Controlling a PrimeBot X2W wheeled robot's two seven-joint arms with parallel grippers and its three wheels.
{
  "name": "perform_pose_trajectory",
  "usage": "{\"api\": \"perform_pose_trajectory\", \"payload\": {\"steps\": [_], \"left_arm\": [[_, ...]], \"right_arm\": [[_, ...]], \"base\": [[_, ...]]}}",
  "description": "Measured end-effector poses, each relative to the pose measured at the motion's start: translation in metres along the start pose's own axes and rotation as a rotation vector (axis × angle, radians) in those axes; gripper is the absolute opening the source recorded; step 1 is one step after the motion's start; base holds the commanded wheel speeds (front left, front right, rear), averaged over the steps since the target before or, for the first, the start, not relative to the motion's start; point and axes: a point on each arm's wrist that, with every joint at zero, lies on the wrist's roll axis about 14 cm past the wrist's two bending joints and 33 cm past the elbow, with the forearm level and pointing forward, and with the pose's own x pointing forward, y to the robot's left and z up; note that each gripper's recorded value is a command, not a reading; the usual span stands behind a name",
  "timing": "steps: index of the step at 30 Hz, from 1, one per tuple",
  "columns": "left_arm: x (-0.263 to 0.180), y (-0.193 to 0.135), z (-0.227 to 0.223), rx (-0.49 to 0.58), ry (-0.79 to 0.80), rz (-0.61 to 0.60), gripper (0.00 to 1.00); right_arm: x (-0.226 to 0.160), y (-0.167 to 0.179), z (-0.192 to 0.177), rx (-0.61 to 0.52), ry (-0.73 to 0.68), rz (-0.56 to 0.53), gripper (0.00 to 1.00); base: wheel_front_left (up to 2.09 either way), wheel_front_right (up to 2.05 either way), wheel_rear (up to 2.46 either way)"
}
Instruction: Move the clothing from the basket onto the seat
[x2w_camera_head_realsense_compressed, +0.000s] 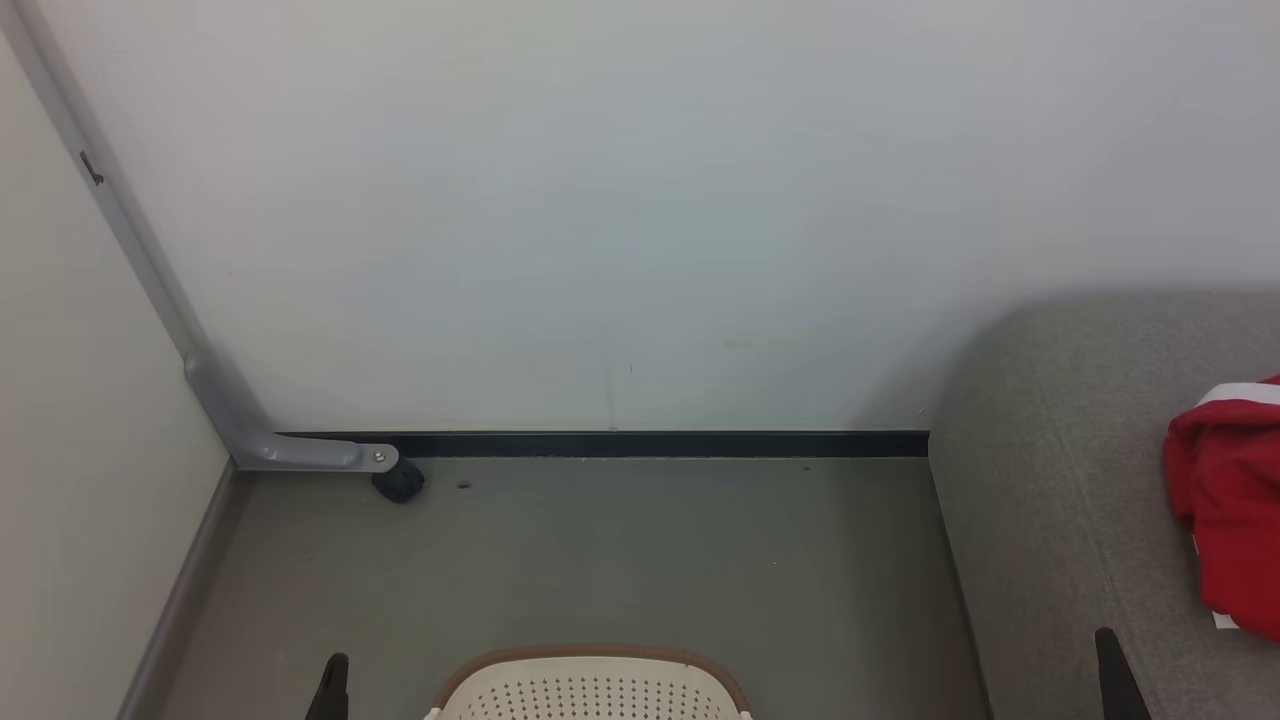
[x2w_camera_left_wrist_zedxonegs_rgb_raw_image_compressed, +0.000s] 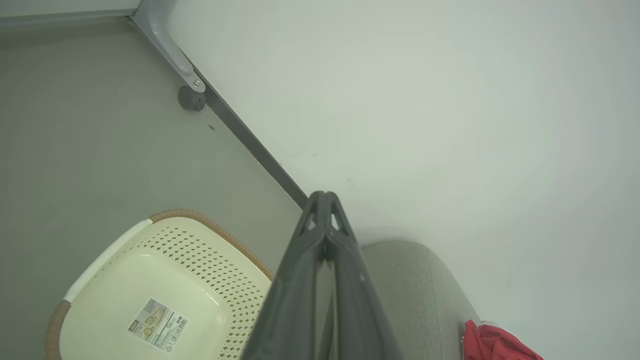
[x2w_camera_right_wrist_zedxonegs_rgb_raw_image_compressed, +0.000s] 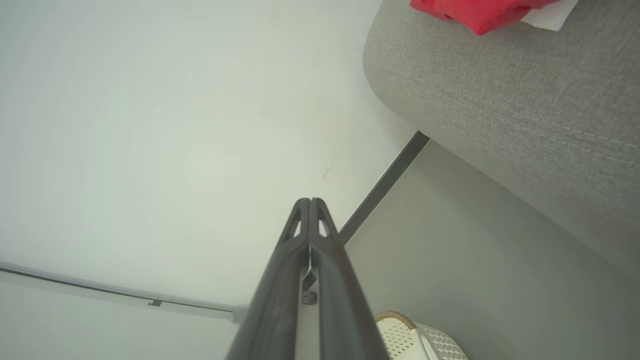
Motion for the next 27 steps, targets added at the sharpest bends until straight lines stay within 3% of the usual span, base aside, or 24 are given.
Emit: {"api": "perform_pose_trajectory", "payload": {"steps": [27], "left_arm": [[0.010, -0.012, 0.020, -0.367, -0.018, -0.067, 0.00]], "right_arm": [[0.012, 0.007, 0.012, 0.394, -0.009, 0.027, 0.00]], "base": [[0.00, 0.00, 0.00]]}}
